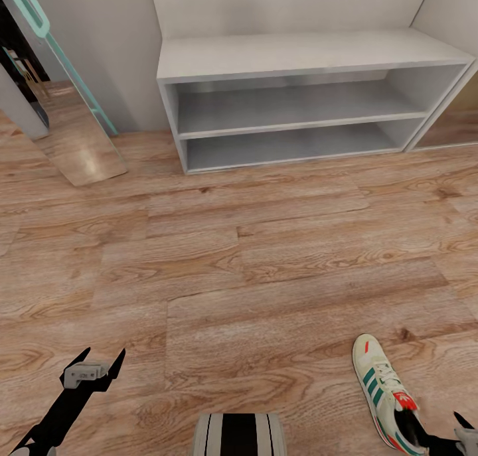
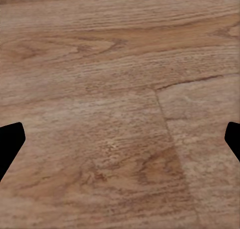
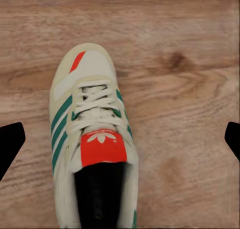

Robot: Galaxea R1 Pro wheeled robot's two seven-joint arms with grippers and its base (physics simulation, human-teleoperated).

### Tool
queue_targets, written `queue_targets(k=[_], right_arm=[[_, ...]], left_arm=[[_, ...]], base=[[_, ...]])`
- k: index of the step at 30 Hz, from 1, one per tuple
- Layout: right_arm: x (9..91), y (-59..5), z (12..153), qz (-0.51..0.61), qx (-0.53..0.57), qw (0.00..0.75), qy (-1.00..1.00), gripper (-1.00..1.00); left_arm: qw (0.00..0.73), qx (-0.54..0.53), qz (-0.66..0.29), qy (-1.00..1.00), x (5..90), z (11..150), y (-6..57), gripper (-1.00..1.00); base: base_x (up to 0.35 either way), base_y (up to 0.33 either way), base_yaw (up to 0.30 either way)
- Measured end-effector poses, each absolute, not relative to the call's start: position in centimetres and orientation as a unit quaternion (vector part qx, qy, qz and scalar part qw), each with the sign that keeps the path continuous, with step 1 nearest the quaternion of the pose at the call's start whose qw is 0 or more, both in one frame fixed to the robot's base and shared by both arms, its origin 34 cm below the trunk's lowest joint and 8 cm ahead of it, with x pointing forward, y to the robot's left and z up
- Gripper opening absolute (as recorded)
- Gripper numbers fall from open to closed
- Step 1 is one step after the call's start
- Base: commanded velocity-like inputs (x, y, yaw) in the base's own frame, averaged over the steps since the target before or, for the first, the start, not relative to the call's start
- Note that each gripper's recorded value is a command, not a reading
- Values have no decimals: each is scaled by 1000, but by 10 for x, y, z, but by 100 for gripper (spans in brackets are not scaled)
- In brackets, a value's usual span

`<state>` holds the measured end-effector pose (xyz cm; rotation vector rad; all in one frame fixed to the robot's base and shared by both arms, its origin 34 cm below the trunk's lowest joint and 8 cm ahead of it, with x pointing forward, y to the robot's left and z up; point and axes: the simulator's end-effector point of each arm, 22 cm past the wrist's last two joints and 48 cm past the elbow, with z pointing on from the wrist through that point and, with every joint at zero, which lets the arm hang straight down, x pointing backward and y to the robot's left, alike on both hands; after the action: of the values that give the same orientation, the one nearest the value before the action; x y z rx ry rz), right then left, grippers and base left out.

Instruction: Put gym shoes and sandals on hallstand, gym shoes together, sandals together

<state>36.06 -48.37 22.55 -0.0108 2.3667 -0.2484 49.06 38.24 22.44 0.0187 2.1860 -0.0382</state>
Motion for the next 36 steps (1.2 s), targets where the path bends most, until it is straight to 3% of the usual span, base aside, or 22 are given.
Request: queue_targets(k=[9,36], right_arm=[[361,-515,210,-88,15,357,930,100],[351,-499,186,-64,16,346,936,100]], left_arm=[[459,8,-16,888,490,224,382,100],[465,10,-14,885,492,226,382,100]], base=[[0,0,0],[0,0,0]])
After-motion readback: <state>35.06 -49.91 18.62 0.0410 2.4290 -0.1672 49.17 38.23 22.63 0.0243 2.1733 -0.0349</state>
